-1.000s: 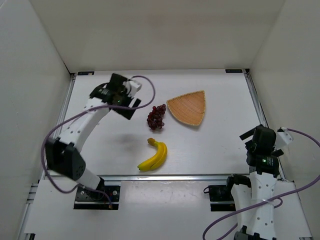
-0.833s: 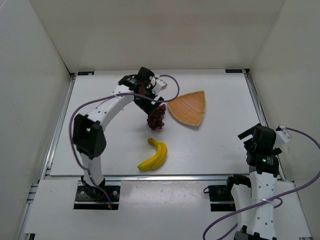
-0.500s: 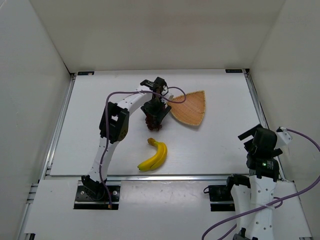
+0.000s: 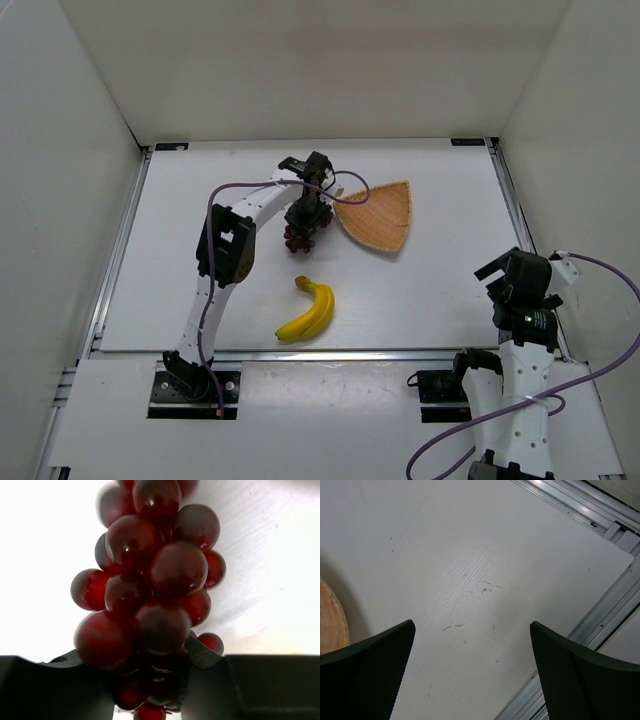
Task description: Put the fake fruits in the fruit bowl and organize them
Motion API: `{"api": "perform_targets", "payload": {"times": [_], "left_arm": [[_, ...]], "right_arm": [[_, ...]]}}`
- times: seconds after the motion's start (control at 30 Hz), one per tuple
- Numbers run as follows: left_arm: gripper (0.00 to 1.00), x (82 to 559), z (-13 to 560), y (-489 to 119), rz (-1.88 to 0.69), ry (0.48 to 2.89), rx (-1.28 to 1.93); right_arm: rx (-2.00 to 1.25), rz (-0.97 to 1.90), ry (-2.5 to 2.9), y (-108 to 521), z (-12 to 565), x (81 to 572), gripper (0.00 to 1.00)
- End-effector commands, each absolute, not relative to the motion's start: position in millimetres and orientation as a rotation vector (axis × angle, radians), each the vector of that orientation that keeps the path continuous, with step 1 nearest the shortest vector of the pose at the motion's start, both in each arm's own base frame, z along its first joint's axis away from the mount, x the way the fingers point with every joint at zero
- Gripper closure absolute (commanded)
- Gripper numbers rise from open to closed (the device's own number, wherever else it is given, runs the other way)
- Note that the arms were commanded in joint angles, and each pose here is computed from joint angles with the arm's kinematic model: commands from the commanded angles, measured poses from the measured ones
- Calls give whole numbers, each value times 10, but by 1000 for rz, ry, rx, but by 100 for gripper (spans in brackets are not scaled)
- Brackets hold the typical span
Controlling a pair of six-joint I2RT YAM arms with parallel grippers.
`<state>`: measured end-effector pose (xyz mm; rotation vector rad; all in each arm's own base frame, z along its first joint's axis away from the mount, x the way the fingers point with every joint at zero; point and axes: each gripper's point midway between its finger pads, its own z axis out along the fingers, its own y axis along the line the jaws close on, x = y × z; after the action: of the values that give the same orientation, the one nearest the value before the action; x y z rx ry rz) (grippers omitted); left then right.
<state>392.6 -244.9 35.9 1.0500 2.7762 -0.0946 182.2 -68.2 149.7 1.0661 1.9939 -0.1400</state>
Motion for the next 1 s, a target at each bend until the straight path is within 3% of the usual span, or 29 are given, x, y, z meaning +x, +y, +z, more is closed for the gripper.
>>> {"api": "perform_targets", "payload": {"times": [0.0, 0.17, 0.3, 0.47, 0.7, 0.73, 0.83, 0.87, 0.93, 0.97], "left_arm": [[62, 4237, 1169, -2487, -3, 2508, 1006], [62, 4551, 1914, -2625, 252, 2187, 945], [61, 4691, 2152, -3060, 155, 2055, 947], [59, 4858, 1889, -3691, 13, 1982, 1014], [48, 4956, 1658, -4179, -89, 1898, 1065], [39, 4935, 1680, -4237, -92, 1879, 1075], [29, 4888, 1638, -4295, -102, 1871, 1101], [15, 4888, 1637, -4295, -102, 1871, 1101], [0, 4842, 1661, -4241, -89, 1869, 1125], [0, 4830, 1698, -4228, -90, 1866, 1123]], "right_arm": [[1039, -138, 1952, -715, 1617, 1918, 0], [1026, -132, 1958, -713, 1590, 1980, 0], [1015, -153, 1998, -721, 1506, 1995, 0], [995, -164, 2007, -740, 1497, 2063, 0], [976, -162, 2060, -722, 1458, 2138, 0], [974, -158, 2050, -726, 1475, 2158, 0], [969, -146, 2047, -717, 1503, 2196, 0], [969, -146, 2046, -717, 1503, 2197, 0], [930, -112, 2058, -669, 1533, 2255, 0], [905, -94, 2074, -635, 1529, 2262, 0]]}}
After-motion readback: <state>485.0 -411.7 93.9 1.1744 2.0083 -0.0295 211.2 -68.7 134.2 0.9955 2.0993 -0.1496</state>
